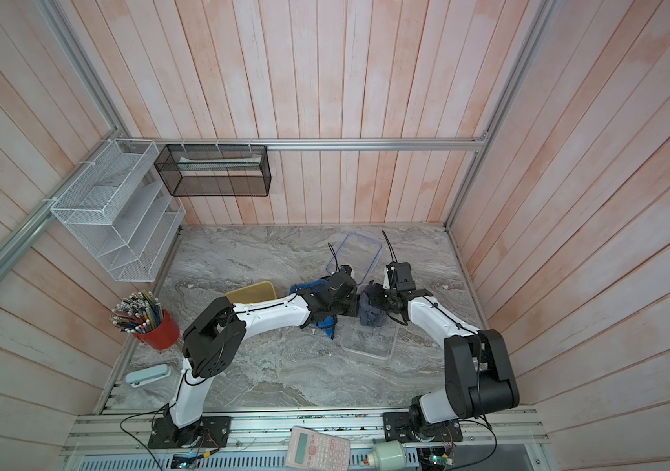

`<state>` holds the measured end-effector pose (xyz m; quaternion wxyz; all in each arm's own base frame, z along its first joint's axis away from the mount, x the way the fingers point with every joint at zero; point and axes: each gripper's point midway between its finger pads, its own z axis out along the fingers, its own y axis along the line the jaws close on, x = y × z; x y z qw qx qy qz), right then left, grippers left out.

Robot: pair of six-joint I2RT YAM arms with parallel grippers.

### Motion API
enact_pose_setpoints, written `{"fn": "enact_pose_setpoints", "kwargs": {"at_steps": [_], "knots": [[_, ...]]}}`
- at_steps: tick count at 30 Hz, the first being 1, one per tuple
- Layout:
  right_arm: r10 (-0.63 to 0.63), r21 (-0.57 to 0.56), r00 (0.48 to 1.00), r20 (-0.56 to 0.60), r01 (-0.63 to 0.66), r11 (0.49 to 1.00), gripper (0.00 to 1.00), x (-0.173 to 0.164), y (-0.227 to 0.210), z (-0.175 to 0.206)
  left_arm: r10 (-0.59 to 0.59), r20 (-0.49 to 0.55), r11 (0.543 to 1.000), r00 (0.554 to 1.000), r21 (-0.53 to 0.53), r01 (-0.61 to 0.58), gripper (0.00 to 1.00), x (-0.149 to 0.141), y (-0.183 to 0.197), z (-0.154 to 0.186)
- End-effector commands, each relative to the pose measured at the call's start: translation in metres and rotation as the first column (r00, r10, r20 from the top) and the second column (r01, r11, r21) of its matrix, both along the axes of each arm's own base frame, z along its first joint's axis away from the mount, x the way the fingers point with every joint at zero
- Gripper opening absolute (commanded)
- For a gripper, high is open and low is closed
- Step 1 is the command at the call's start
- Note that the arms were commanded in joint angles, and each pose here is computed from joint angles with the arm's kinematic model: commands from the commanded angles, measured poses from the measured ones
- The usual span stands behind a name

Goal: Wipe the insides of the lunch boxes
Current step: Wipe the dirt inside the lunch box.

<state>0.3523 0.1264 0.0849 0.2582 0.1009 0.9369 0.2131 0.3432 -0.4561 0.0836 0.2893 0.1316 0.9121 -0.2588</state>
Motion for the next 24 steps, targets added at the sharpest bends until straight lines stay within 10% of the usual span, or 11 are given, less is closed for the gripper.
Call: {"fn": "enact_pose_setpoints", "kwargs": {"at_steps": [1,24], "knots": [[0.029,0.059,0.999,0.020,-0.030,0.998,0.00,0.000,0.027,0.003,-0.025,0.007,0.998,1.000,-0.059,0.025,0.00,-0.003,-0.012,0.016],[0.207,0.165,0.975,-0.079,-0.192,0.967,0.00,-0.114,0.077,-0.013,0.123,0.018,0.972,0.992,-0.204,-0.117,0.00,0.032,-0.003,0.042]]}}
